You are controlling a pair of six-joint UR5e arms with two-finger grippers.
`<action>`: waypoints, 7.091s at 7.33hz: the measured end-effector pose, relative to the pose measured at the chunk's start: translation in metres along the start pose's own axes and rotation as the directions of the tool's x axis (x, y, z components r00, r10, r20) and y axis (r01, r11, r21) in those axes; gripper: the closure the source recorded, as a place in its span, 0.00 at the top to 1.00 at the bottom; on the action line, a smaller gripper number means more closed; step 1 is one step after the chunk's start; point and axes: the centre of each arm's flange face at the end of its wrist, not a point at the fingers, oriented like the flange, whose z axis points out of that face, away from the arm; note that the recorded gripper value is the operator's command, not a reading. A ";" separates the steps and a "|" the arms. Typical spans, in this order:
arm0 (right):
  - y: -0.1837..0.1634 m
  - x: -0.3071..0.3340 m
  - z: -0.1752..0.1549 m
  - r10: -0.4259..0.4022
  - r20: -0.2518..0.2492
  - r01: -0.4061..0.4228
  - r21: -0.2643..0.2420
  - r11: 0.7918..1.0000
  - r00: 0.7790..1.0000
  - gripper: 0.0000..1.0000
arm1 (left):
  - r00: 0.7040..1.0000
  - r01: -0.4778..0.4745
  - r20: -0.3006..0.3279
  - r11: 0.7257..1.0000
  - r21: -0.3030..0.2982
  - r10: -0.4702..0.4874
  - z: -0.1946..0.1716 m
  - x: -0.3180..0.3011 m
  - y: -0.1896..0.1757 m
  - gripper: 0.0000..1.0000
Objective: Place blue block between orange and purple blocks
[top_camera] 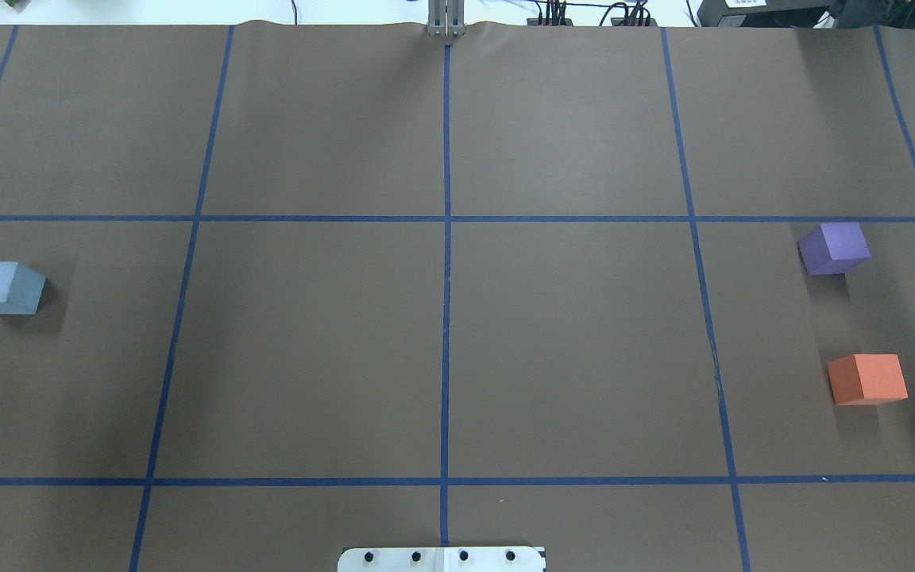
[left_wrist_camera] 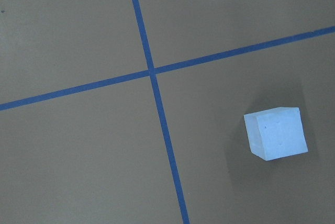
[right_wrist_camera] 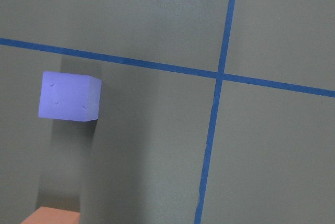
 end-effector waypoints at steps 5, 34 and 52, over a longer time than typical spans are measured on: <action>0.001 0.000 0.001 -0.002 0.001 0.002 -0.003 1.000 1.000 1.00 | 0.996 0.092 -0.001 0.996 -0.024 -0.092 0.088 0.059 -0.010 1.00; 0.000 -0.002 0.001 -0.014 0.008 0.014 -0.002 1.000 1.000 1.00 | 0.983 0.186 0.012 0.983 -0.008 -0.186 0.217 0.764 -0.114 0.99; -0.081 -0.695 0.118 0.017 0.030 -0.020 0.108 0.994 0.999 1.00 | 0.967 -0.221 0.103 0.966 -0.133 0.235 -0.034 -0.016 -0.030 1.00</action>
